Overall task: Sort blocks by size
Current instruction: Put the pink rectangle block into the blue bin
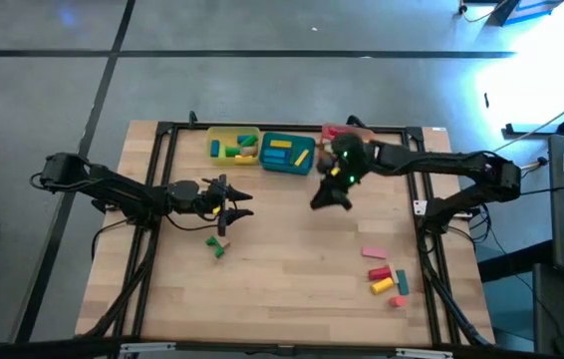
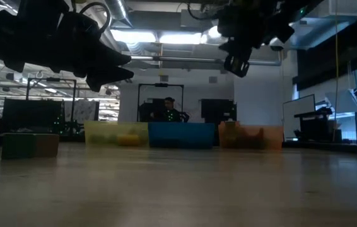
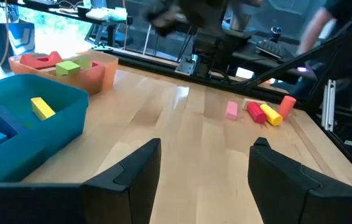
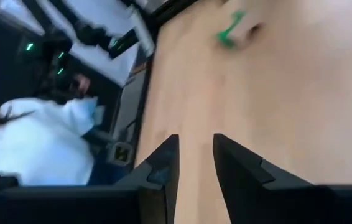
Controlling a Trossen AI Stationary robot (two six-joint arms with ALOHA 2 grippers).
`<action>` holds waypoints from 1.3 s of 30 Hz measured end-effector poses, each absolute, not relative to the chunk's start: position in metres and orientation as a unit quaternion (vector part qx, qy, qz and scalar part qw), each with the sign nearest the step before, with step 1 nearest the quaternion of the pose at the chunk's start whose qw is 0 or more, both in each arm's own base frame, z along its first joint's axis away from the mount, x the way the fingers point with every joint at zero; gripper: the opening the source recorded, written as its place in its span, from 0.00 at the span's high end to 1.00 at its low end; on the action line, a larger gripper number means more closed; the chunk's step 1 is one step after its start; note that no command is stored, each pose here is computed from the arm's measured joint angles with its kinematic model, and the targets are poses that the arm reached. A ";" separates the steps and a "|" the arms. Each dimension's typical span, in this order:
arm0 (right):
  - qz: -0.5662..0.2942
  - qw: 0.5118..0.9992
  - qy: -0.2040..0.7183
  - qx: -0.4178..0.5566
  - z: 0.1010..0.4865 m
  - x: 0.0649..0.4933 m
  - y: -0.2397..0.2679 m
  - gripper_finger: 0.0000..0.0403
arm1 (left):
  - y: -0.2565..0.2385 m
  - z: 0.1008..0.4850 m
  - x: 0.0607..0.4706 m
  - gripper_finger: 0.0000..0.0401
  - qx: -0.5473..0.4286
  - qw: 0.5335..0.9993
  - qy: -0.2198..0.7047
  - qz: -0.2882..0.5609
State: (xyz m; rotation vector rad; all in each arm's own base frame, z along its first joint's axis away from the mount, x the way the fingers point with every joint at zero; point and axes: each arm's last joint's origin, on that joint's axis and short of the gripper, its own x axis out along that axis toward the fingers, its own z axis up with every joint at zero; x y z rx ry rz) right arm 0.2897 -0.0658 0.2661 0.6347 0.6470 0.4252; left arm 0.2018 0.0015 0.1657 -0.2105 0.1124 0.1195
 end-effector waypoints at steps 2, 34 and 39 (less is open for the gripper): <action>0.223 0.867 0.322 0.307 0.265 0.295 -0.048 0.75 | 0.002 0.166 0.202 0.49 -0.104 0.991 0.056 0.060; 0.080 0.734 0.664 0.122 0.206 0.243 0.111 0.55 | -0.016 0.168 0.201 0.49 -0.057 0.997 0.051 0.012; -0.020 0.702 0.708 0.072 0.203 0.222 0.115 0.57 | -0.016 0.168 0.201 0.49 -0.059 0.997 0.051 0.012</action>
